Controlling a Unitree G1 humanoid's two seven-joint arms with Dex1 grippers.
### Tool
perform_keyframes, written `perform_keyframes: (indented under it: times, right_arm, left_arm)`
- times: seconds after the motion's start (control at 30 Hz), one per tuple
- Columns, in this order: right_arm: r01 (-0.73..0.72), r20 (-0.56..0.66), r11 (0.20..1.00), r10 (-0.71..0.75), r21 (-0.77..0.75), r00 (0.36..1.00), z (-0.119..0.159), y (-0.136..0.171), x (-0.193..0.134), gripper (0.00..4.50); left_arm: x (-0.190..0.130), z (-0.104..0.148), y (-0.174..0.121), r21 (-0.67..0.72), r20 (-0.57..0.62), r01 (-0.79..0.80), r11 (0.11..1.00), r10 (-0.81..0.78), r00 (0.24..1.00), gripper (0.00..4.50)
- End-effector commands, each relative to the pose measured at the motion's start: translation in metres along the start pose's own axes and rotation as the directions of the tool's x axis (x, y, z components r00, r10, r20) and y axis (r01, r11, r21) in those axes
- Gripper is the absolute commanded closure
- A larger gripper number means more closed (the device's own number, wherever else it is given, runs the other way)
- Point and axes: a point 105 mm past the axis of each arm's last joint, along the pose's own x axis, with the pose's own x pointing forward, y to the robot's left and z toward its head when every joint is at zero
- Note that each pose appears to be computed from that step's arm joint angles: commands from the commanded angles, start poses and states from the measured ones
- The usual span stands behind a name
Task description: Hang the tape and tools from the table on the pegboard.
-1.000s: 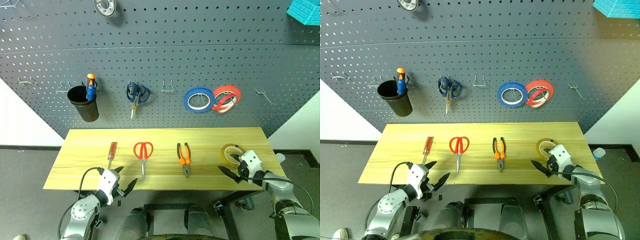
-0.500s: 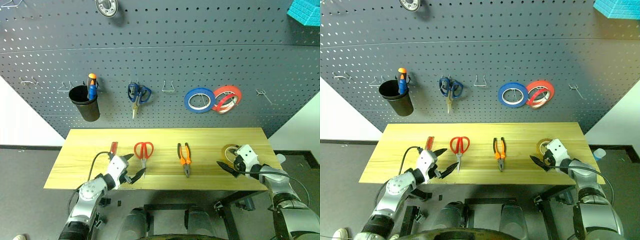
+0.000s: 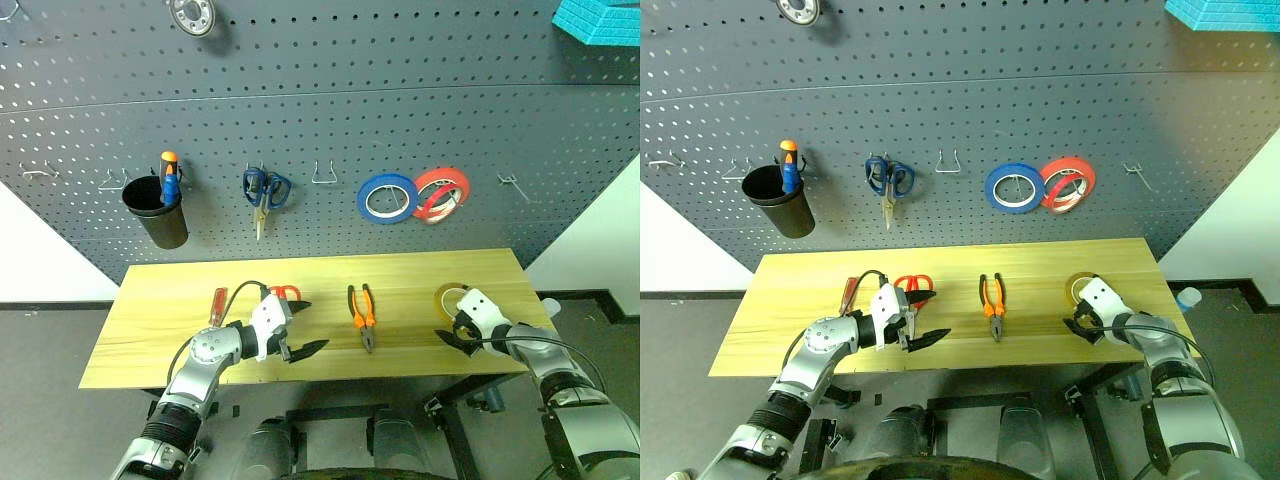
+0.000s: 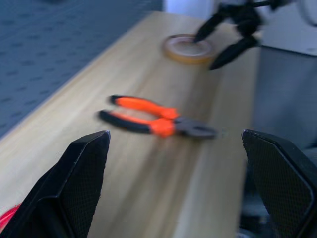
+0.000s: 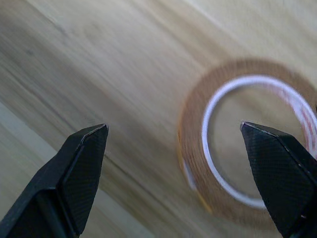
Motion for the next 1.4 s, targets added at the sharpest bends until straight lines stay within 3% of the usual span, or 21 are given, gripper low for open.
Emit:
perform_keyframes:
  times: [0.03, 0.47, 0.57, 0.9, 1.03, 1.13, 1.4]
  right_arm:
    - [0.030, -0.022, 1.000, -0.030, 0.001, 0.999, 0.005, -0.012, -0.002, 0.00]
    - [-0.043, -0.140, 0.999, 0.047, 0.030, 0.989, 0.003, -0.008, 0.004, 0.00]
    - [-0.046, -0.166, 0.998, 0.051, 0.038, 0.985, 0.004, -0.009, 0.005, 0.58]
    - [-0.067, -0.199, 0.997, 0.072, 0.030, 0.977, 0.007, -0.007, 0.008, 3.98]
    - [-0.070, -0.197, 0.997, 0.073, 0.026, 0.978, 0.008, -0.006, 0.009, 4.04]
    - [-0.044, -0.173, 0.997, 0.033, -0.064, 0.984, 0.013, -0.011, 0.009, 4.04]
    - [0.186, 0.075, 0.916, -0.170, -0.356, 0.983, 0.031, -0.030, -0.012, 4.04]
  left_arm:
    - [0.006, 0.017, -0.001, 0.042, 0.038, 0.043, 0.998, -0.044, 0.998, 0.08]
    - [0.011, 0.020, -0.002, 0.044, 0.042, 0.045, 0.998, -0.047, 0.998, 0.08]
    - [0.010, 0.019, -0.002, 0.040, 0.045, 0.037, 0.999, -0.039, 0.998, 0.00]
    - [0.008, 0.019, -0.006, 0.030, 0.051, 0.035, 0.999, -0.037, 0.998, 0.00]
    - [0.007, 0.019, -0.007, 0.026, 0.052, 0.031, 0.999, -0.032, 0.998, 0.00]
    - [0.006, 0.019, -0.006, 0.029, 0.054, 0.014, 0.999, -0.015, 0.998, 0.00]
    - [0.000, 0.032, 0.012, 0.086, 0.114, -0.105, 0.991, 0.095, 0.989, 0.00]
